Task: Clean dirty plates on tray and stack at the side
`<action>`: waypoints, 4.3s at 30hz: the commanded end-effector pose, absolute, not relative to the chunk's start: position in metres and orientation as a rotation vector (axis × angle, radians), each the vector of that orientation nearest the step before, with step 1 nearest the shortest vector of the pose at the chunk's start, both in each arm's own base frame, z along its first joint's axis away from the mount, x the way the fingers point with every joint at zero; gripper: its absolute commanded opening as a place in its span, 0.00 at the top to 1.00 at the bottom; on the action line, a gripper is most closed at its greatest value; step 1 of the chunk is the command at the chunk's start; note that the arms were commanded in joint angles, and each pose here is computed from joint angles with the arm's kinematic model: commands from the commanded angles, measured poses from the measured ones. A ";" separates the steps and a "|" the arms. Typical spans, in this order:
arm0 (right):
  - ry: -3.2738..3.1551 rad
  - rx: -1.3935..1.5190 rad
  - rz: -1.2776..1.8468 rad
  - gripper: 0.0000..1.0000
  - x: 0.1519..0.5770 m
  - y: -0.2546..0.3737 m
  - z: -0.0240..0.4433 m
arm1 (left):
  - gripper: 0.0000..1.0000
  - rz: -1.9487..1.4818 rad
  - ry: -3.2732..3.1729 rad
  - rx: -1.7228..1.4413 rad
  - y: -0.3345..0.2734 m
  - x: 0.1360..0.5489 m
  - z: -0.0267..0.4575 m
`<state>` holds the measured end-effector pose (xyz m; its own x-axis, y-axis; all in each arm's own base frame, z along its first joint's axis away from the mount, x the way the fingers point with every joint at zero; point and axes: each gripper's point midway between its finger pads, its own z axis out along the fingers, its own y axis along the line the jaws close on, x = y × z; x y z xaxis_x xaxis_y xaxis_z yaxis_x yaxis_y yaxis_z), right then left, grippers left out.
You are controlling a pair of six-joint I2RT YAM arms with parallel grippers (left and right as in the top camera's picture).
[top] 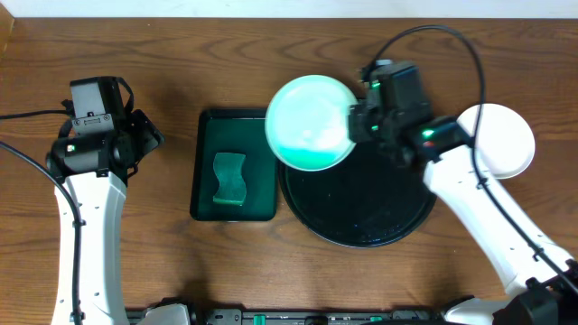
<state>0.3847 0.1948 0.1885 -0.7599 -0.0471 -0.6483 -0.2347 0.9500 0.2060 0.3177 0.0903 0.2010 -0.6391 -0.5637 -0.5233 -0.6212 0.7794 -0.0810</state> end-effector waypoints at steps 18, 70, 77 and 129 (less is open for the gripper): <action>2.124 -0.403 -0.105 0.99 0.391 0.284 0.175 | 0.20 0.151 2.414 -0.890 0.093 0.318 0.208; 1.359 -0.677 -0.565 0.99 0.332 0.368 0.347 | 0.19 0.151 2.414 -0.890 0.093 0.318 0.208; 1.358 -0.686 -0.565 0.99 0.330 0.369 0.346 | 0.20 0.151 2.414 -0.890 0.093 0.318 0.208; 1.390 -0.602 -0.467 0.99 0.328 0.371 0.345 | 0.19 0.151 2.414 -0.890 0.093 0.318 0.208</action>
<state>0.3350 0.3705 0.3309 0.1232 -0.7042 -0.6992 -0.0413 0.7003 -0.7127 0.3172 0.0904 0.2007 -0.6399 -0.5645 -0.5215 -0.6218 0.7790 -0.0802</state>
